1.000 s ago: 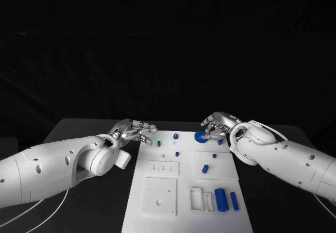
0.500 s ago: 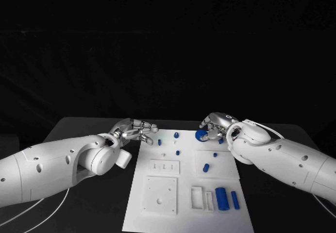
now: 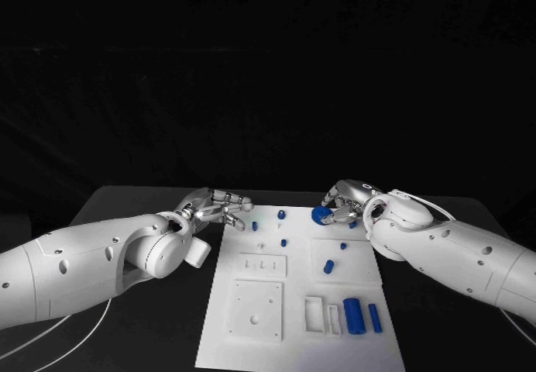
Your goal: Assemble the parts on the task board
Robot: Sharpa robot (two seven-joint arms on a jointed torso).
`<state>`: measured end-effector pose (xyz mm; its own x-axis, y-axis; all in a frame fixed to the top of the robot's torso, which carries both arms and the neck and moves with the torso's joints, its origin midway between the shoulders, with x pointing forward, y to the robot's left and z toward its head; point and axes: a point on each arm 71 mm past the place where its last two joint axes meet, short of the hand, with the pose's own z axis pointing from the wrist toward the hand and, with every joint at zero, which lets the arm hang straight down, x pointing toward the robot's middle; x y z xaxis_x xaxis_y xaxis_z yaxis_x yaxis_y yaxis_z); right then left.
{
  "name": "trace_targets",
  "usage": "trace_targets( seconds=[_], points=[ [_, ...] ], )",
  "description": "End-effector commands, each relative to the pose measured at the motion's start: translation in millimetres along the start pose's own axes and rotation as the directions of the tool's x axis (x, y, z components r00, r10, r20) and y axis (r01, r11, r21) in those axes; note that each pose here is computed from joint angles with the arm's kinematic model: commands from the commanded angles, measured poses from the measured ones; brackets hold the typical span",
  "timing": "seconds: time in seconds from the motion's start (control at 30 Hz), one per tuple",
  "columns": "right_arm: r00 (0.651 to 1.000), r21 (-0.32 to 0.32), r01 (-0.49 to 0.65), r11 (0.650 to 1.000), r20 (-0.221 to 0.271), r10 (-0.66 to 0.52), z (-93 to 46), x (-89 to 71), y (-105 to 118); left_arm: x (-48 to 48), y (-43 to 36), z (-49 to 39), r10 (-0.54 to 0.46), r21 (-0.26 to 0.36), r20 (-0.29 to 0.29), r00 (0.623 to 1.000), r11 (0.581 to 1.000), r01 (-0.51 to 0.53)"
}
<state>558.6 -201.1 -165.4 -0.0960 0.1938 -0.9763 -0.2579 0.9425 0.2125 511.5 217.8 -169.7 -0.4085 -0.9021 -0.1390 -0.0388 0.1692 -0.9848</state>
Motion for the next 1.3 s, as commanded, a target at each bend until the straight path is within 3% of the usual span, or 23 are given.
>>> trace_targets(
  seconds=[0.03, 0.33, 0.73, 1.3],
  points=[
    [0.999, 0.01, -0.012, 1.0, -0.029, 0.012, 0.9, 2.6, -1, 2.8, -1.5, 0.3, 0.001, 0.007, -0.022, 1.0, 1.0, -0.001],
    [0.999, 0.016, -0.037, 0.999, -0.031, 0.037, 2.8, 3.8, -2, 2.6, -1.4, 0.3, 0.002, 0.006, -0.022, 1.0, 1.0, -0.002],
    [0.996, 0.023, -0.043, 0.999, -0.072, 0.045, 4.6, 7.9, -3, 2.5, -1.1, 0.3, 0.002, 0.003, -0.023, 1.0, 1.0, -0.002],
    [0.994, 0.019, 0.005, 1.0, -0.107, -0.003, 3.3, 13.7, -3, 1.4, -0.7, -0.9, 0.003, 0.0, -0.023, 1.0, 1.0, -0.003]
  ],
)
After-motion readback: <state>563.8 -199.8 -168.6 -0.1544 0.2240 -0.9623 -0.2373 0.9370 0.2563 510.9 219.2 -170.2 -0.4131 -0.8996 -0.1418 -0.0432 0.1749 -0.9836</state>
